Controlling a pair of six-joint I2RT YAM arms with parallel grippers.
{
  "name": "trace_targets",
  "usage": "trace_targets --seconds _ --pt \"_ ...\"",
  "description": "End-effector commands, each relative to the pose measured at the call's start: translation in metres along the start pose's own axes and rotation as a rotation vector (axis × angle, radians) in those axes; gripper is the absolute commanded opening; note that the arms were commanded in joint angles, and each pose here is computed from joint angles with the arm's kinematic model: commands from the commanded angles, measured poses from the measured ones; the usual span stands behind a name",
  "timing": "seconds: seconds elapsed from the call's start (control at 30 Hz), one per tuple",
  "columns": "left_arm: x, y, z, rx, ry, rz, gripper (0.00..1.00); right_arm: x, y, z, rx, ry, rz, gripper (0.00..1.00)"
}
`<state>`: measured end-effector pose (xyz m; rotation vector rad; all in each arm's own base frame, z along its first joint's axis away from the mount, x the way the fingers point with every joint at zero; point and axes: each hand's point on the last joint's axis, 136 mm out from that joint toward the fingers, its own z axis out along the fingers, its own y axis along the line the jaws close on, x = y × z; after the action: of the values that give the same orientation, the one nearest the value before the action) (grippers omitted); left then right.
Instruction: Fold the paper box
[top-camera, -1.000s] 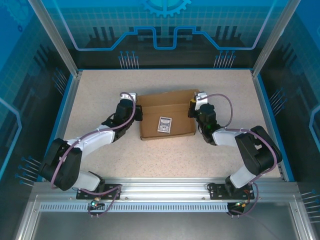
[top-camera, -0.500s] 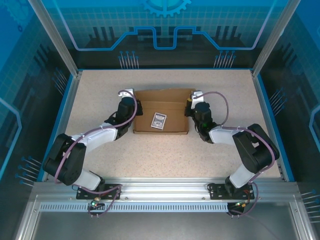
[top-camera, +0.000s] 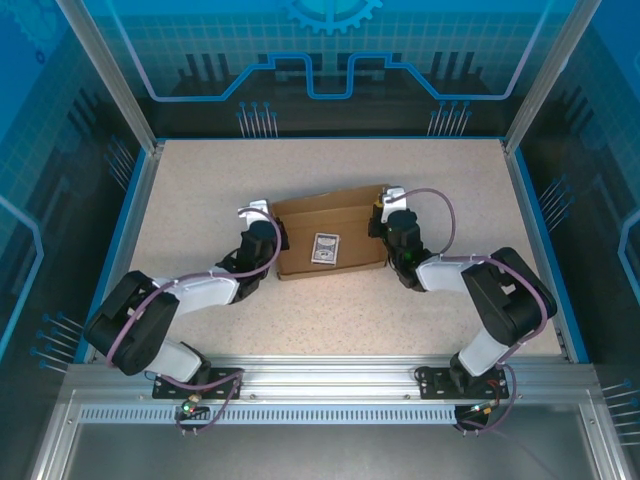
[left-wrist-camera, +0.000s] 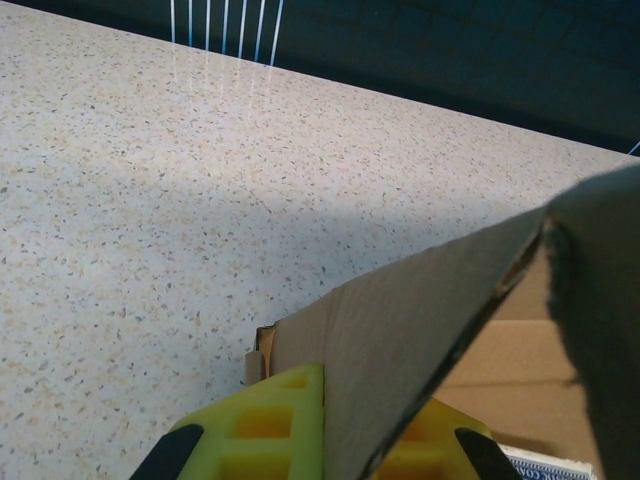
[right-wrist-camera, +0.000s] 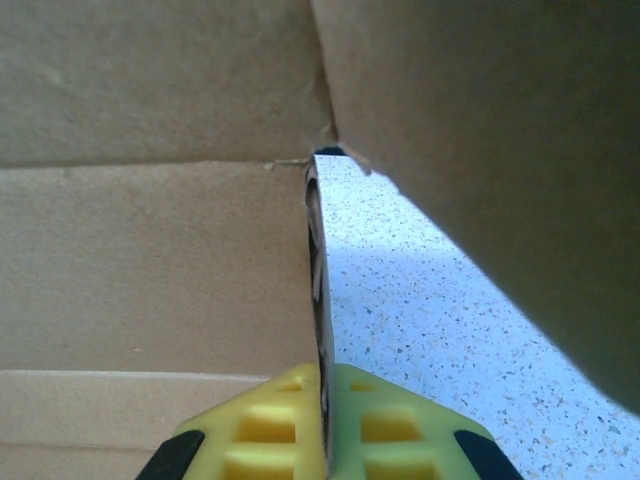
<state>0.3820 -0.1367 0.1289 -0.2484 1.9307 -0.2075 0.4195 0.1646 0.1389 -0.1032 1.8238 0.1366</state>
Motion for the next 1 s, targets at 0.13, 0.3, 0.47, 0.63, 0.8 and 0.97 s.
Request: trace_targets --seconds 0.13,0.3,0.47,0.63,0.8,0.97 --pt "0.035 0.014 -0.01 -0.036 0.06 0.095 0.0 0.074 0.014 -0.009 -0.064 0.206 -0.075 0.06" --pt "0.041 0.015 -0.013 -0.039 0.066 0.106 0.0 0.08 0.011 -0.014 -0.057 0.213 -0.082 0.06" --pt "0.04 0.014 -0.014 -0.039 0.062 0.112 0.0 0.081 0.009 -0.017 -0.052 0.217 -0.09 0.06" --pt "0.036 0.012 -0.015 -0.035 0.056 0.115 0.03 0.077 0.009 -0.017 -0.051 0.21 -0.091 0.06" --pt "0.028 0.012 -0.019 -0.04 0.038 0.118 0.1 0.073 0.009 -0.017 -0.053 0.204 -0.091 0.06" --pt "0.018 0.011 -0.024 -0.036 0.017 0.118 0.23 0.073 0.008 -0.018 -0.049 0.204 -0.095 0.06"
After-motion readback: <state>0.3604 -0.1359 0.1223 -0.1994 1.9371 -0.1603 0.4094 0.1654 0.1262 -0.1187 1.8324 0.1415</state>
